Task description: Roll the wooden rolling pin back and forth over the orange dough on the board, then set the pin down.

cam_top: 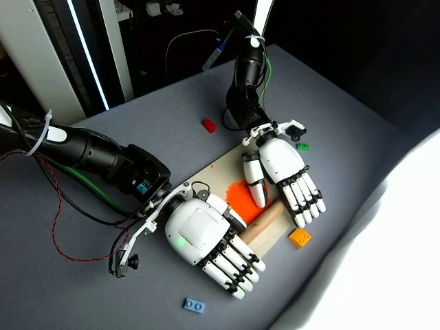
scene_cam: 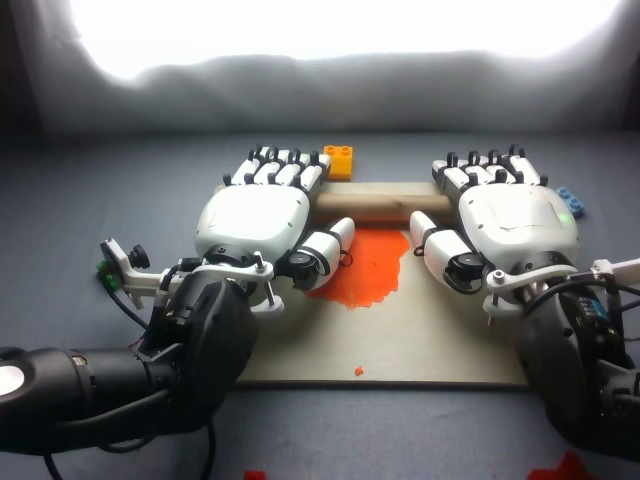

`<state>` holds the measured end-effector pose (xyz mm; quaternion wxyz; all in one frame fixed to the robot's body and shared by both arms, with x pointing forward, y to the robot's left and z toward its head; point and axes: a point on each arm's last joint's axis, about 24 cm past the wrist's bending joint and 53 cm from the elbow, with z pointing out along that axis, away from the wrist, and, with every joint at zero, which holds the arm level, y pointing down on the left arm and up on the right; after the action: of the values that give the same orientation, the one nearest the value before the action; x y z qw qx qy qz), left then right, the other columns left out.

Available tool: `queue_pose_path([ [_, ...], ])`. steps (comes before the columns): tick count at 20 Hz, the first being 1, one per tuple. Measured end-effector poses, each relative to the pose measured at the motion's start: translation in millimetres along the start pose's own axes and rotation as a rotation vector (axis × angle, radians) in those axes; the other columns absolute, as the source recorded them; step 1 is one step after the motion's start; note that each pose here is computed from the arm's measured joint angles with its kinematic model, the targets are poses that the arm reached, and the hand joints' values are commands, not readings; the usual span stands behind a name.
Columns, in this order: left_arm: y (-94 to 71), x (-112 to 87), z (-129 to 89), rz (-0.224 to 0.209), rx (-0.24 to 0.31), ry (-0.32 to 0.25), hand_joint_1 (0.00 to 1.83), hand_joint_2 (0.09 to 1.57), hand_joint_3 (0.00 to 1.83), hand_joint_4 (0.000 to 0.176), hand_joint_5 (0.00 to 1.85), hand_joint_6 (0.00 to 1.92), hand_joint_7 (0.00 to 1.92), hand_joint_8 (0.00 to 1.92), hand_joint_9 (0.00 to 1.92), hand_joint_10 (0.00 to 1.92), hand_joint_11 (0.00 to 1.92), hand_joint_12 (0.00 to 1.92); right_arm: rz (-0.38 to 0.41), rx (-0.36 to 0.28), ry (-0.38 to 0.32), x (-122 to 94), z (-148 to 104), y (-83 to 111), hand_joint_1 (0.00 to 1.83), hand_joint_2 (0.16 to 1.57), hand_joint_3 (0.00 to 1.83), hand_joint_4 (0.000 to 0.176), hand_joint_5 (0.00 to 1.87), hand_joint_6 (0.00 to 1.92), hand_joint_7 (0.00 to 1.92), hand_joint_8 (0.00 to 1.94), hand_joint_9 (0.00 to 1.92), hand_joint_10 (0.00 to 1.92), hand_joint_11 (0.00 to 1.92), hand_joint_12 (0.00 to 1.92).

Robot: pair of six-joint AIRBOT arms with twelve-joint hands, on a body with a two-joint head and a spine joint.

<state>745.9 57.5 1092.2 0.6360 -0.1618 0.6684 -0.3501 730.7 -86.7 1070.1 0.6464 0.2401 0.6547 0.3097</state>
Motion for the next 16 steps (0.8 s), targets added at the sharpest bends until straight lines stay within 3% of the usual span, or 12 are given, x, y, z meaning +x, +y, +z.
queue_pose_path([
  [8, -3.2, 2.4, -0.9, -0.007, 0.01, 0.007, 0.0, 1.57, 0.0, 0.0, 0.18, 0.01, 0.18, 0.0, 0.14, 0.0, 0.0, 0.2, 0.05, -0.005, -0.002, 2.8, 7.0, 11.7, 0.0, 1.57, 0.03, 0.0, 0.41, 0.01, 0.44, 0.01, 0.35, 0.01, 0.0, 0.74],
  [16, -5.3, 3.5, -1.8, -0.013, 0.014, 0.012, 0.0, 1.57, 0.0, 0.0, 0.17, 0.0, 0.19, 0.0, 0.14, 0.0, 0.0, 0.16, 0.055, -0.009, 0.004, 4.7, 7.7, 14.7, 0.0, 1.57, 0.03, 0.0, 0.37, 0.0, 0.41, 0.0, 0.33, 0.0, 0.0, 0.68],
])
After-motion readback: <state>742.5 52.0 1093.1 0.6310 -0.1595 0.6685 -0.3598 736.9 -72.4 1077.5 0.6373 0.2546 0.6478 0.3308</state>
